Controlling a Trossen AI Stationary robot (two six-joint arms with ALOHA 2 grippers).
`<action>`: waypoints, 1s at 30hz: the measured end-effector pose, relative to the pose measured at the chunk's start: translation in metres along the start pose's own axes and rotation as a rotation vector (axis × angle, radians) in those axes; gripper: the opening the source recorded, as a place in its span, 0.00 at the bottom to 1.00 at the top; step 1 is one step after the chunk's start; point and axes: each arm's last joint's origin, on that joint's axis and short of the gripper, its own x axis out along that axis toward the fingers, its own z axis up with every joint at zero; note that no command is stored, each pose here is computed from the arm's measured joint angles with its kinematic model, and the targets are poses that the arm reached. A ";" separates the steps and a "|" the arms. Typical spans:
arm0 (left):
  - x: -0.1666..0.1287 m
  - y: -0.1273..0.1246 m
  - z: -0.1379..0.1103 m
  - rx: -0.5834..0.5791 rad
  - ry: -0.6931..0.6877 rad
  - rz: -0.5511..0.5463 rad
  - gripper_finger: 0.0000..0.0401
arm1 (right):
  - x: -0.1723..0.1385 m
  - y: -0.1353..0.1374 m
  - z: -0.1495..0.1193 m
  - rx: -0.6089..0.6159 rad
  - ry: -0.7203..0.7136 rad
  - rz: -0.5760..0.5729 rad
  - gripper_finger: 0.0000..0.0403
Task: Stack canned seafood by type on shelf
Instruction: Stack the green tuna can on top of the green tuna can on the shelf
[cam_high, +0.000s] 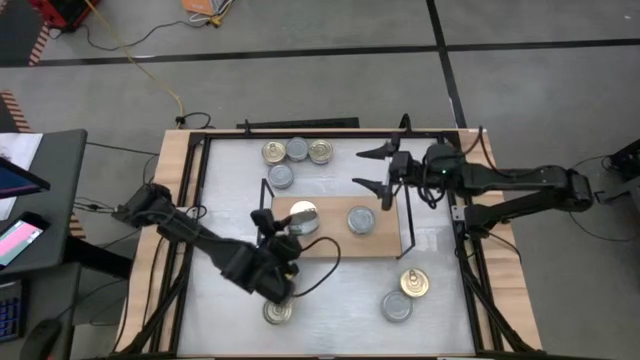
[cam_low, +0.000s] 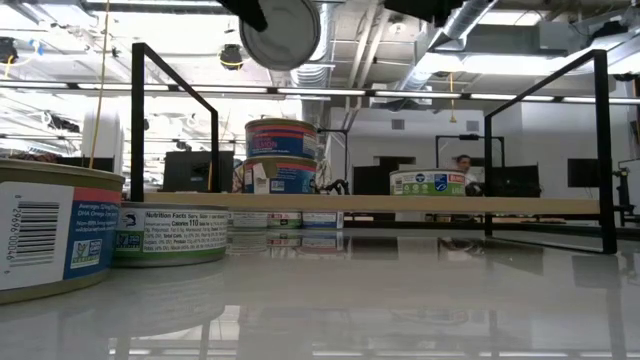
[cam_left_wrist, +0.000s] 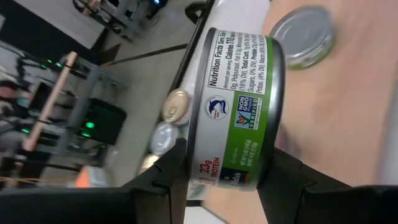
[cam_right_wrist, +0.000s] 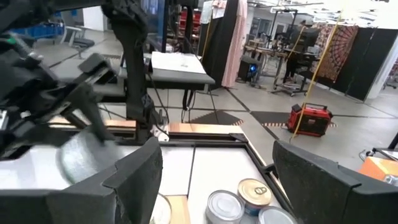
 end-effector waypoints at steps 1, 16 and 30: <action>0.003 0.002 0.001 0.024 0.007 0.007 0.35 | -0.001 0.000 -0.001 0.000 0.005 -0.001 0.82; 0.046 0.012 0.031 0.262 -0.024 -0.069 0.35 | -0.023 -0.005 -0.005 0.123 0.104 -0.028 0.82; 0.090 0.035 0.061 0.396 -0.179 -0.225 0.35 | -0.083 0.028 -0.021 0.251 0.104 -0.140 0.82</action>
